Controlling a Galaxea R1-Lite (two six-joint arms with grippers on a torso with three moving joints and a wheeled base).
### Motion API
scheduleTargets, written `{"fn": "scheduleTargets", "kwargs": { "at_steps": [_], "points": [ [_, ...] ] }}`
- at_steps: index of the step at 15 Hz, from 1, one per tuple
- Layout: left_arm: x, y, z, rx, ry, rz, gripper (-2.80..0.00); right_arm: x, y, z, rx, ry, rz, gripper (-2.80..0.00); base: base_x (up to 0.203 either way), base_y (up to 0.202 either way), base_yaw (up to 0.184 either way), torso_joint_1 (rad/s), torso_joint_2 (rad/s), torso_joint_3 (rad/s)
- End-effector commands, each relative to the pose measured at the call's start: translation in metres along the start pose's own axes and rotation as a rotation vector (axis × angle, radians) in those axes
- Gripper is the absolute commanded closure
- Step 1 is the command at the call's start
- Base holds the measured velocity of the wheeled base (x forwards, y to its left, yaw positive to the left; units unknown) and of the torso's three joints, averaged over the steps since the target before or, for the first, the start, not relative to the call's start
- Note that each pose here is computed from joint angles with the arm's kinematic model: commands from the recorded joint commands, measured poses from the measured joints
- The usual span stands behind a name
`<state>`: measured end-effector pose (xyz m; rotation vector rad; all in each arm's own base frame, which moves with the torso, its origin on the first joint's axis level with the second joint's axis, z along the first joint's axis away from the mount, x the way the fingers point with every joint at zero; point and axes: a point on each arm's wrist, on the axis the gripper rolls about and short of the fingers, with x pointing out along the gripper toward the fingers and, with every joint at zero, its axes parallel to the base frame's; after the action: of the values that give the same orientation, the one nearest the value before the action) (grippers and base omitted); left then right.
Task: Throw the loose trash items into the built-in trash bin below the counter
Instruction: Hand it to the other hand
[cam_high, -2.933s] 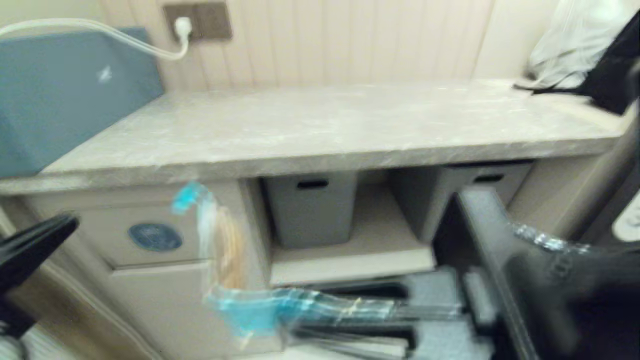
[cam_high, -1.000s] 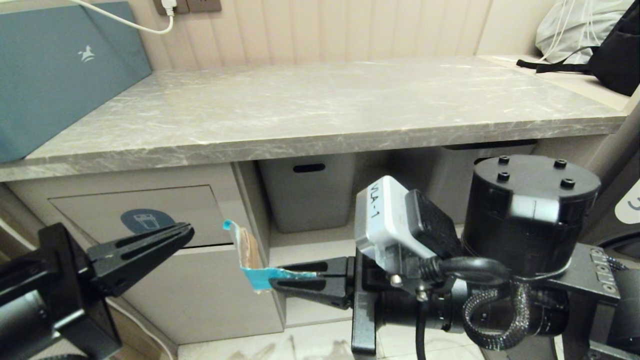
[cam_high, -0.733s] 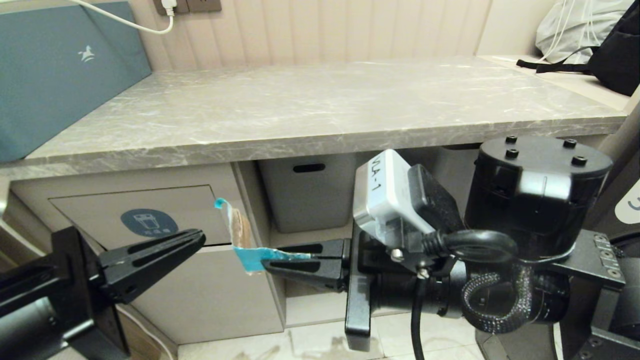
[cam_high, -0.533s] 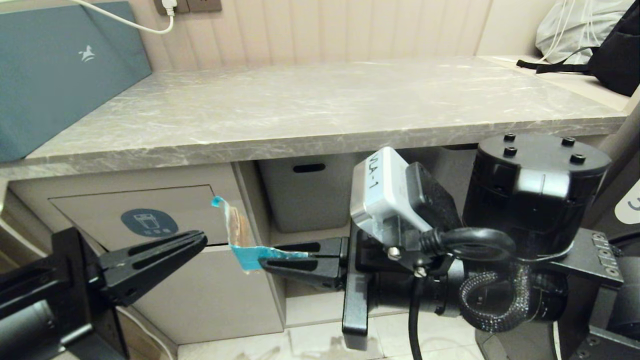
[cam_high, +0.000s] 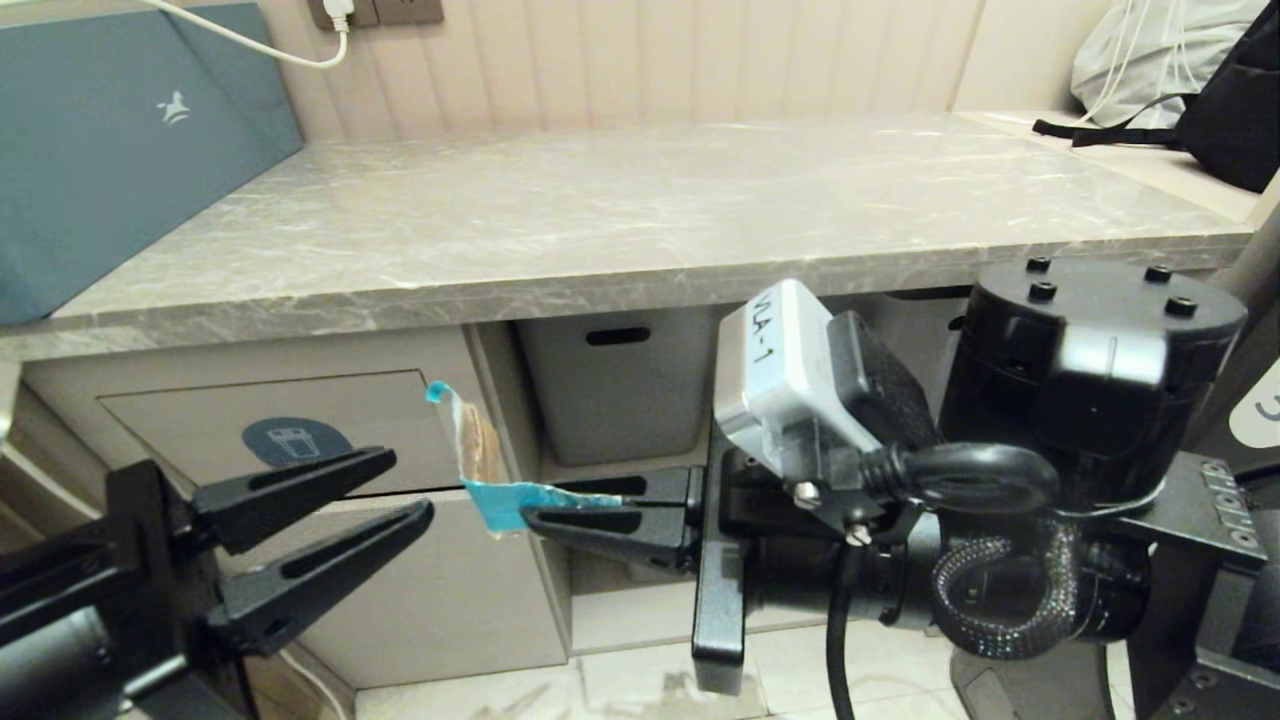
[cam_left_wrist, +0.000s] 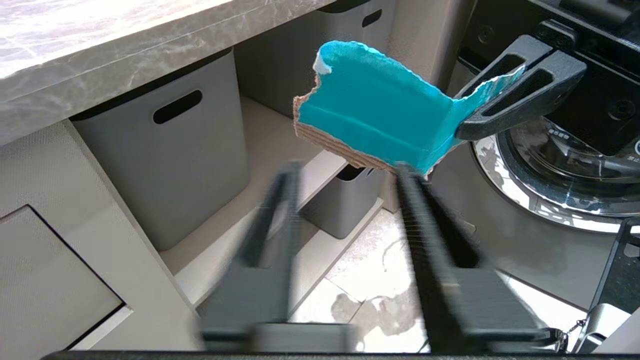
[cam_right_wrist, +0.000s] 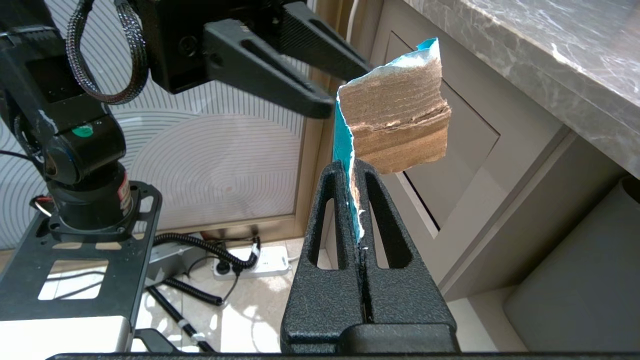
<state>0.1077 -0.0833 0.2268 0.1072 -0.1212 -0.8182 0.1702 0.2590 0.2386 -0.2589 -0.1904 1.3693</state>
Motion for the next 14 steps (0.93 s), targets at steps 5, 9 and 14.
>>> {"fn": "scheduleTargets", "kwargs": {
  "at_steps": [5, 9, 14],
  "points": [
    [0.003, 0.001, 0.006, 0.029, -0.02, 0.0, -2.8, 0.0, 0.0, 0.003, -0.009, -0.016, -0.001, 0.0, 0.0, 0.0, 0.0, 0.0, 0.0, 0.0],
    [0.004, -0.002, 0.011, 0.034, -0.04, -0.023, -2.8, 0.004, -0.001, -0.001, -0.005, -0.009, 0.005, 0.0, 0.0, 0.0, 0.0, 0.0, 0.0, 0.0],
    [0.013, 0.001, 0.016, 0.023, -0.042, -0.02, -2.8, 0.001, 0.004, 0.001, -0.01, -0.015, 0.013, 0.0, 0.0, 0.0, 0.0, 0.0, 0.0, 0.0]
  ]
}}
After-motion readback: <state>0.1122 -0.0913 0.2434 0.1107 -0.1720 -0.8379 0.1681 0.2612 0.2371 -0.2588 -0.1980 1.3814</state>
